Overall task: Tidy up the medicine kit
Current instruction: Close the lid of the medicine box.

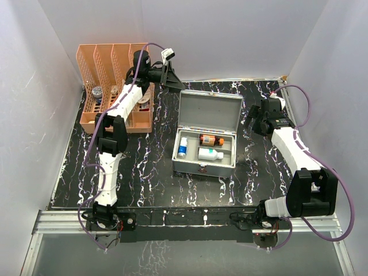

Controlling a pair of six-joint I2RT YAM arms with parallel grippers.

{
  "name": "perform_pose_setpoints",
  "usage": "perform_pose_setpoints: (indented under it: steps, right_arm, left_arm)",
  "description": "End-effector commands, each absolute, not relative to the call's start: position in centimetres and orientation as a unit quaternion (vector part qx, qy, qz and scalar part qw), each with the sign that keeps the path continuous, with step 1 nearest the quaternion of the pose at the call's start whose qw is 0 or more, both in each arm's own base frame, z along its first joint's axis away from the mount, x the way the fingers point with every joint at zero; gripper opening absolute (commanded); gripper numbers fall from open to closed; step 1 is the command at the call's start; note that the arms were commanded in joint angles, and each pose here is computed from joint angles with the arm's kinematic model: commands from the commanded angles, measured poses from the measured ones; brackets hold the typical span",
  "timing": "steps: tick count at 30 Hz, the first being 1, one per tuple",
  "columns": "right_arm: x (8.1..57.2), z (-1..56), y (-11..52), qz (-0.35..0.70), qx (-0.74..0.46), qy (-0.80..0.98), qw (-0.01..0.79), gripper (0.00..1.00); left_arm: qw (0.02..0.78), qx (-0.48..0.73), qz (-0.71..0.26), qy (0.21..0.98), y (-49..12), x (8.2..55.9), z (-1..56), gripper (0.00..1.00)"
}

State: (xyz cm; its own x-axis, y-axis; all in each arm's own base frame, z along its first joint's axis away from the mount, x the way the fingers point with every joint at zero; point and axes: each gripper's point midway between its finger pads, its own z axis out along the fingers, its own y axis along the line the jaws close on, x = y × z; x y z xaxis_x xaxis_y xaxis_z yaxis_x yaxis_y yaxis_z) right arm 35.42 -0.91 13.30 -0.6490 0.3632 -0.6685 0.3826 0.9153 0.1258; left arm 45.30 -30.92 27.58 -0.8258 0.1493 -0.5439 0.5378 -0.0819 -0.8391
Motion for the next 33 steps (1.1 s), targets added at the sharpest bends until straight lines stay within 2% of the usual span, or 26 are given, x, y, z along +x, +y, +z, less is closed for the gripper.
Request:
perform_pose_setpoints:
  steps: [1, 33]
  right_arm:
    - [35.6, 15.3, -1.9, -0.021, 0.223, 0.888, 0.402, 0.98]
    - [34.9, 15.2, -2.0, -0.016, 0.228, 0.885, 0.405, 0.98]
  left_arm:
    - [0.131, 0.322, -0.695, 0.629, -30.6, 41.1, 32.9, 0.78]
    - [0.152, 0.291, -0.681, 0.655, -31.0, 38.6, 35.7, 0.75]
